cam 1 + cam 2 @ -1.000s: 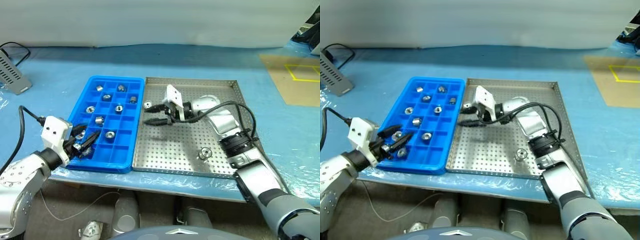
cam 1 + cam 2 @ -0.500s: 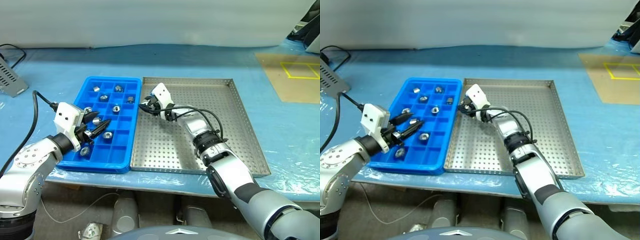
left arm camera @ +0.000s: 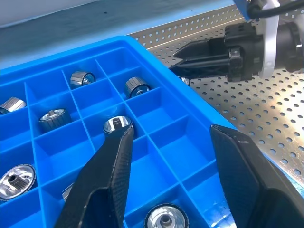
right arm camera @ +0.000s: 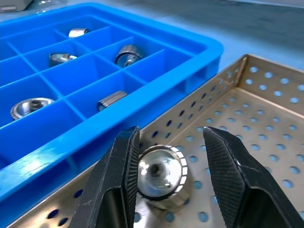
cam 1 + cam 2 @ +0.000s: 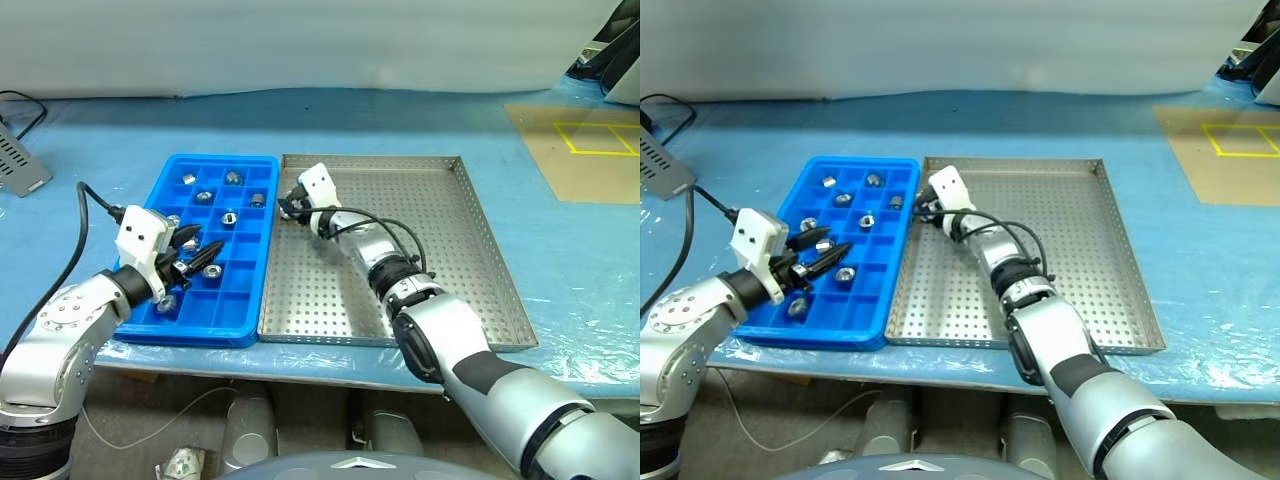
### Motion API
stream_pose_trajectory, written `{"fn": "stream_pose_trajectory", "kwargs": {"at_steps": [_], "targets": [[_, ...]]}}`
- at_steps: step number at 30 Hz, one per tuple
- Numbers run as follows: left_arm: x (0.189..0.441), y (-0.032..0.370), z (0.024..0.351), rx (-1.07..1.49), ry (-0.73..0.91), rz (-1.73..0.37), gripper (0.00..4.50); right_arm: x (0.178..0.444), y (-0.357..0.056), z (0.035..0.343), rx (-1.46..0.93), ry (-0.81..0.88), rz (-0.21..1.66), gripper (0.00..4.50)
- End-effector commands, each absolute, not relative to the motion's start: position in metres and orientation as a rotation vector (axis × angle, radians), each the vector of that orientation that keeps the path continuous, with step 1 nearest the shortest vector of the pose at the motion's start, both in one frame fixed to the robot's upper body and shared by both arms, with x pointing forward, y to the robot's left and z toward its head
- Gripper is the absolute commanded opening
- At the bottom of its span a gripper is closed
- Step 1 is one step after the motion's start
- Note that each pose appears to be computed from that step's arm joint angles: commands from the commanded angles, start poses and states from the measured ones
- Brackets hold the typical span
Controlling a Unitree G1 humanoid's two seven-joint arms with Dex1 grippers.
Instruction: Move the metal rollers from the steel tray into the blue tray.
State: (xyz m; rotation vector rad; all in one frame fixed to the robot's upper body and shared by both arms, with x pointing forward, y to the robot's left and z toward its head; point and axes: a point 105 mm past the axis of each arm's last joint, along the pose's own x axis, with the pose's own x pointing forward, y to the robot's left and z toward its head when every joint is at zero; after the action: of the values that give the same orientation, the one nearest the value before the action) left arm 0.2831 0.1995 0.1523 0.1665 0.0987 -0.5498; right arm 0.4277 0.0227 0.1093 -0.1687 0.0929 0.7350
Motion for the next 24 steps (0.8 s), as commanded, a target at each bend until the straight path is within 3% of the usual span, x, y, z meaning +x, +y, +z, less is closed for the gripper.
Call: {"fn": "stream_pose_trajectory", "kwargs": {"at_steps": [1, 12, 24], "targets": [[0.285, 0.197, 0.160, 0.195, 0.055, -0.561, 2.73, 0.425, 0.030, 0.112, -0.188, 0.063, 0.742, 2.18], [0.294, 0.197, 0.157, 0.226, 0.050, -0.562, 2.73, 0.418, 0.024, 0.076, -0.193, 0.177, 0.712, 2.18], [0.297, 0.198, 0.152, 0.236, 0.055, -0.560, 2.73, 0.422, 0.022, 0.081, -0.033, 0.231, 0.681, 2.18]]}}
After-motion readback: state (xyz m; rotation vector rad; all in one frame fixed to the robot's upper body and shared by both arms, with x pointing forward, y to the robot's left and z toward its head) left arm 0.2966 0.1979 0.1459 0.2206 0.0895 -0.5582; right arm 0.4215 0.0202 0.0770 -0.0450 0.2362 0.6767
